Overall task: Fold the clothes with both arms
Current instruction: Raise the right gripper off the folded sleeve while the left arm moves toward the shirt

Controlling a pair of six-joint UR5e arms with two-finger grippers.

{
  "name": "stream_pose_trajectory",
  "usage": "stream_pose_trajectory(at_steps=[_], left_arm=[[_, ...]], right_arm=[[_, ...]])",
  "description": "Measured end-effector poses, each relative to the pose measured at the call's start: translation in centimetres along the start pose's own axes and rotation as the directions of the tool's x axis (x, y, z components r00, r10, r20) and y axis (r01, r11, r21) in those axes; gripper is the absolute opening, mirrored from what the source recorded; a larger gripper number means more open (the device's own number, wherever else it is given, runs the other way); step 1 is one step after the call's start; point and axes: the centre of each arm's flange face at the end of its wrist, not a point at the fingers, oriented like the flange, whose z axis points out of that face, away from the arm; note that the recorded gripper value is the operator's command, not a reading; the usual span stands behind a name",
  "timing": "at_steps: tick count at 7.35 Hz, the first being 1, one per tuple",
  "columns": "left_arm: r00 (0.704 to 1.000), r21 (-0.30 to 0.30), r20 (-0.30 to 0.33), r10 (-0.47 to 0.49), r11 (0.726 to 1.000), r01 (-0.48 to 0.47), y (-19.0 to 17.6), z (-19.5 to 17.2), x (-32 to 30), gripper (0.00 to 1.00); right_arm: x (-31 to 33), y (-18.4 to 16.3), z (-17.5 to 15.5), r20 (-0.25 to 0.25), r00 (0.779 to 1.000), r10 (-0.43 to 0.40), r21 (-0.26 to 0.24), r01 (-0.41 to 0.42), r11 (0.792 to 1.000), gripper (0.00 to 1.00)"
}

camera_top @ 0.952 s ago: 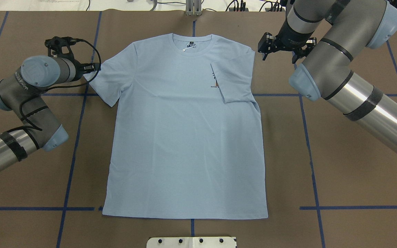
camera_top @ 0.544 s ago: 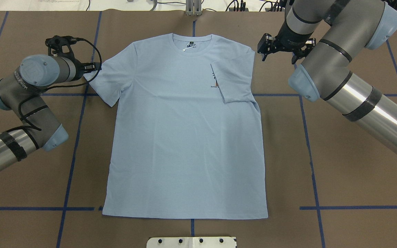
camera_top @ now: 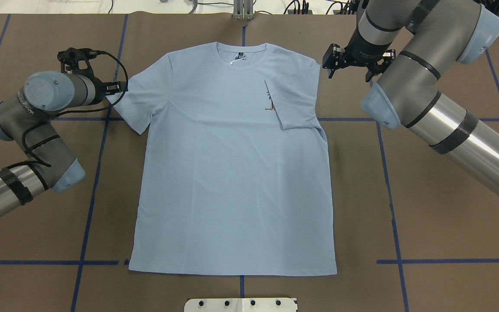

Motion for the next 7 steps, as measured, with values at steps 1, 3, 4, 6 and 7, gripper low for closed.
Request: stream_pose_trajectory(at_steps=[1, 3, 4, 6, 7], left_arm=[[1.0, -0.001, 0.0, 0.0, 1.0, 0.0, 0.07, 0.03, -0.01, 0.82], [1.0, -0.003, 0.001, 0.001, 1.0, -0.001, 0.2, 0.13, -0.03, 0.81], [1.0, -0.004, 0.002, 0.001, 1.0, -0.001, 0.28, 0.17, -0.03, 0.77], [1.0, -0.005, 0.0, 0.001, 1.0, -0.001, 0.4, 0.18, 0.05, 0.56], [1.0, -0.006, 0.0, 0.001, 1.0, -0.001, 0.42, 0.18, 0.08, 0.47]], right_arm=[[-0.03, 0.02, 0.01, 0.0, 1.0, -0.001, 0.0, 0.001, 1.0, 1.0], [-0.08, 0.07, 0.05, 0.001, 1.0, -0.002, -0.001, 0.002, 1.0, 1.0], [-0.1, 0.09, 0.06, 0.001, 1.0, -0.002, -0.001, 0.002, 1.0, 1.0], [-0.09, 0.07, 0.05, 0.001, 1.0, -0.002, -0.001, 0.002, 1.0, 1.0], [-0.08, 0.06, 0.04, 0.001, 1.0, -0.002, 0.0, 0.002, 1.0, 1.0]])
